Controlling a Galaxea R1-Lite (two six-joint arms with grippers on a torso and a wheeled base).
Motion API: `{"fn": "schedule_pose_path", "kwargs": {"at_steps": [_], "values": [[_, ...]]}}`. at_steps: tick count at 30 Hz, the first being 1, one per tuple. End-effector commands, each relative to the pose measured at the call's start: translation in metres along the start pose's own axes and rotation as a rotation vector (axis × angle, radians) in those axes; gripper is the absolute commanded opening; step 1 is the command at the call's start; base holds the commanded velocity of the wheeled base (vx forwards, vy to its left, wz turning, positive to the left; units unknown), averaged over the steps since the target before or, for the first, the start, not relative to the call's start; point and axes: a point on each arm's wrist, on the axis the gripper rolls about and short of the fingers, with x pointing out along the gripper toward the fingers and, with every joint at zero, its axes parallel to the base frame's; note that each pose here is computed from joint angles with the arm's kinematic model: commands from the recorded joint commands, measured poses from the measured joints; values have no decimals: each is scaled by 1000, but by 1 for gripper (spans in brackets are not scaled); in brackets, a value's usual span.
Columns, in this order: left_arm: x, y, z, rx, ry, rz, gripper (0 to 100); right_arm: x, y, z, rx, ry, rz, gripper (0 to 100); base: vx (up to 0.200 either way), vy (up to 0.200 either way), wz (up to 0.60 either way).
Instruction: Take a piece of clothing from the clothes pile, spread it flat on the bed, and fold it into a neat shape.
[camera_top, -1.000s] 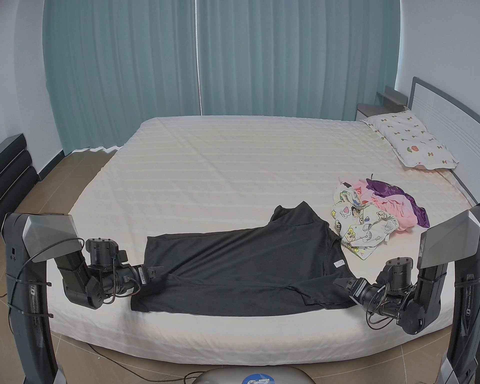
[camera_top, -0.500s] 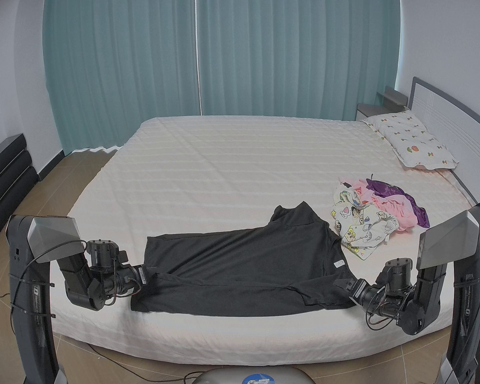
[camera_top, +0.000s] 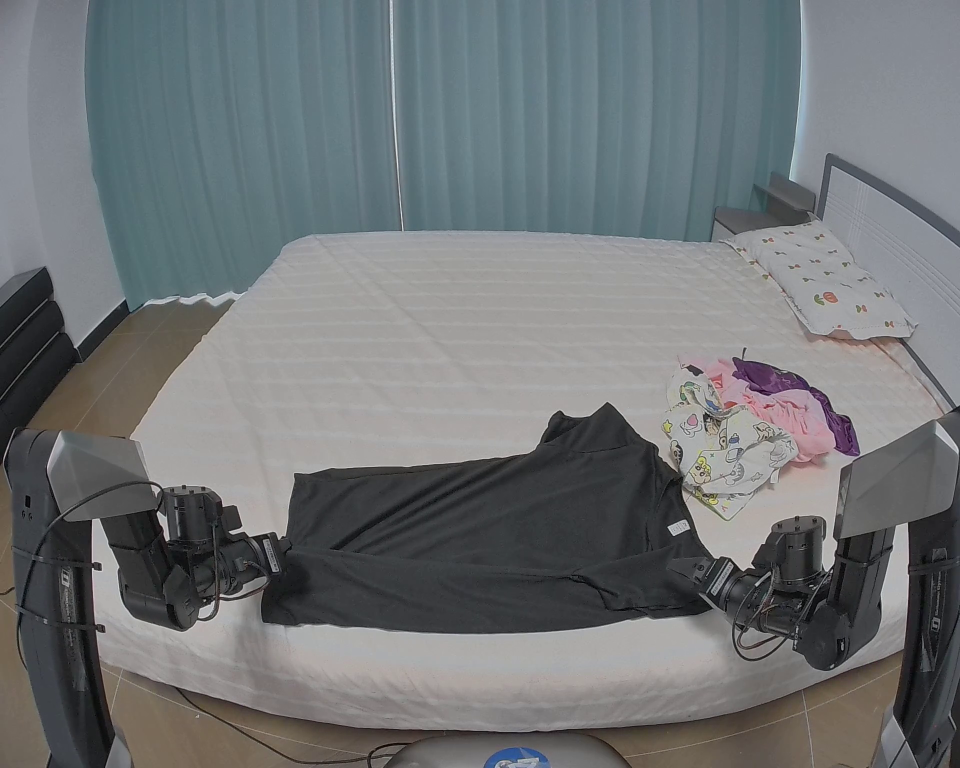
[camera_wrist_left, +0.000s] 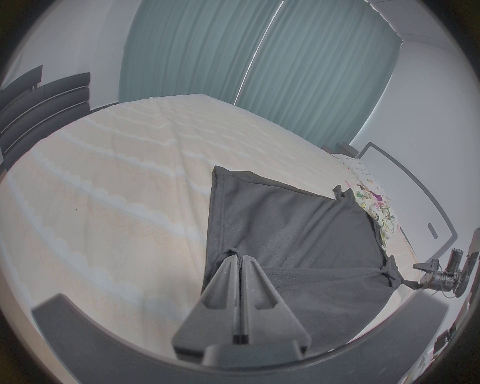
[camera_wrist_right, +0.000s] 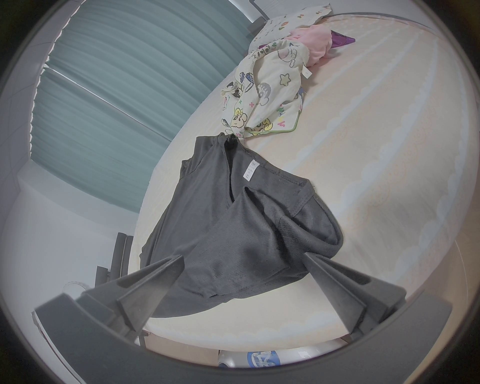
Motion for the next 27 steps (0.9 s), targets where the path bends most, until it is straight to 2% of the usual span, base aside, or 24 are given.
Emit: {"fn": "schedule_pose_path", "kwargs": {"at_steps": [1,5,11,14,18,22,27], "values": [[-9,-9,2,12,-14,-17,0,-6,4,9,-13,-48,30,100,0,0,0],[-14,-19,3,25,-14,-37,0,-8,1,17,-87,-75,28,100,0,0,0],[-21,-23,7,25,-26,-40,0,6,1,27,-181,-91,49,100,0,0,0],[-20,-23,9,11,-44,-4,0,17,-1,29,-278,-63,44,100,0,0,0],[-21,-23,8,7,-42,1,0,35,2,35,-359,-60,71,100,0,0,0],[-21,-22,8,6,-42,3,0,53,1,34,-396,-26,60,100,0,0,0],[-21,-22,8,4,-42,2,0,68,0,36,-425,-5,103,100,0,0,0]]}}
